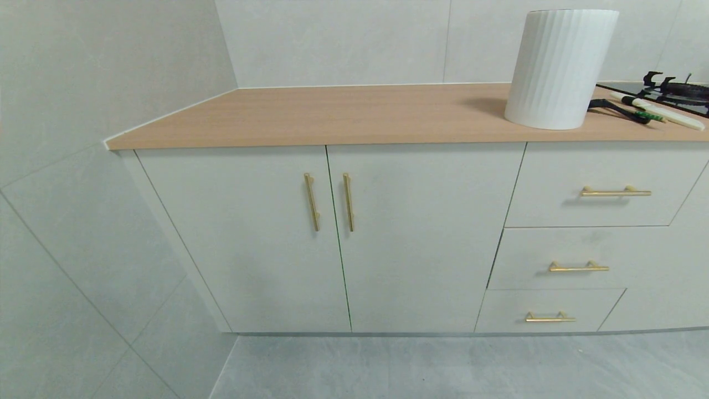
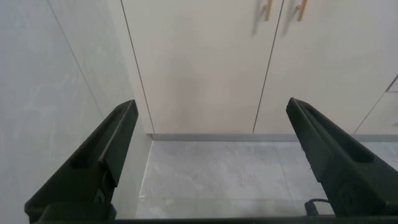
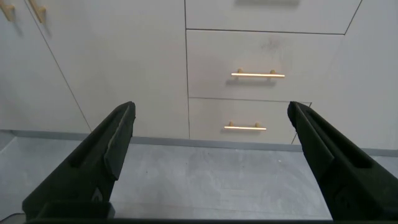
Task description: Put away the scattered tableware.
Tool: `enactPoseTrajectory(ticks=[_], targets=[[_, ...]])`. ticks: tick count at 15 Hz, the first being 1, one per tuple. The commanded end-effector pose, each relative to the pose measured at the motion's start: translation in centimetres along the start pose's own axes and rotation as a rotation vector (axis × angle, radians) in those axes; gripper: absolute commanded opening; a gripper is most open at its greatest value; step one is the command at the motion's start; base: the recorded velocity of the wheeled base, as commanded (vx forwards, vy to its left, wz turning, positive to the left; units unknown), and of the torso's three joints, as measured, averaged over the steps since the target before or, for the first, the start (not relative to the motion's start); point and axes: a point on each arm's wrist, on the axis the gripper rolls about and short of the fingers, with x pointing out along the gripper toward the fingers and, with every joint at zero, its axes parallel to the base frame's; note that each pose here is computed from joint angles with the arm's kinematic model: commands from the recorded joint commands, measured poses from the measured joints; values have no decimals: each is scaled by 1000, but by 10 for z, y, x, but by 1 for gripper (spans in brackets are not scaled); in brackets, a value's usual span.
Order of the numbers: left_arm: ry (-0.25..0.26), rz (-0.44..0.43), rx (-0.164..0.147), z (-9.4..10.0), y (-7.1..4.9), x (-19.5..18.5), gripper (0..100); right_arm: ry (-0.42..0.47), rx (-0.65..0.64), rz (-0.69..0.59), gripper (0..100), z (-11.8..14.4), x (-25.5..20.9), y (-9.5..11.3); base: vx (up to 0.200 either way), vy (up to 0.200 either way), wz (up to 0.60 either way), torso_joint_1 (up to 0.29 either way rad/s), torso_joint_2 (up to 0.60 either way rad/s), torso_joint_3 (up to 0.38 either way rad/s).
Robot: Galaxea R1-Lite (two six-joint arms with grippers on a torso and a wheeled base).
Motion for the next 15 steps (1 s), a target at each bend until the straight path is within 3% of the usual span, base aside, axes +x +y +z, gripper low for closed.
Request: enactPoseTrajectory(ticks=[1,9,15], targets=[[2,1,0,0,0,0,100,3,-1,-1,100,0,0,0,0,0,0,0,0,0],[2,1,2,0,0,0,100,3,7,1,100,0,0,0,0,0,0,0,0,0],[2,1,0,0,0,0,100,3,10,1,100,0,0,0,0,-200,0,2,3,-2]])
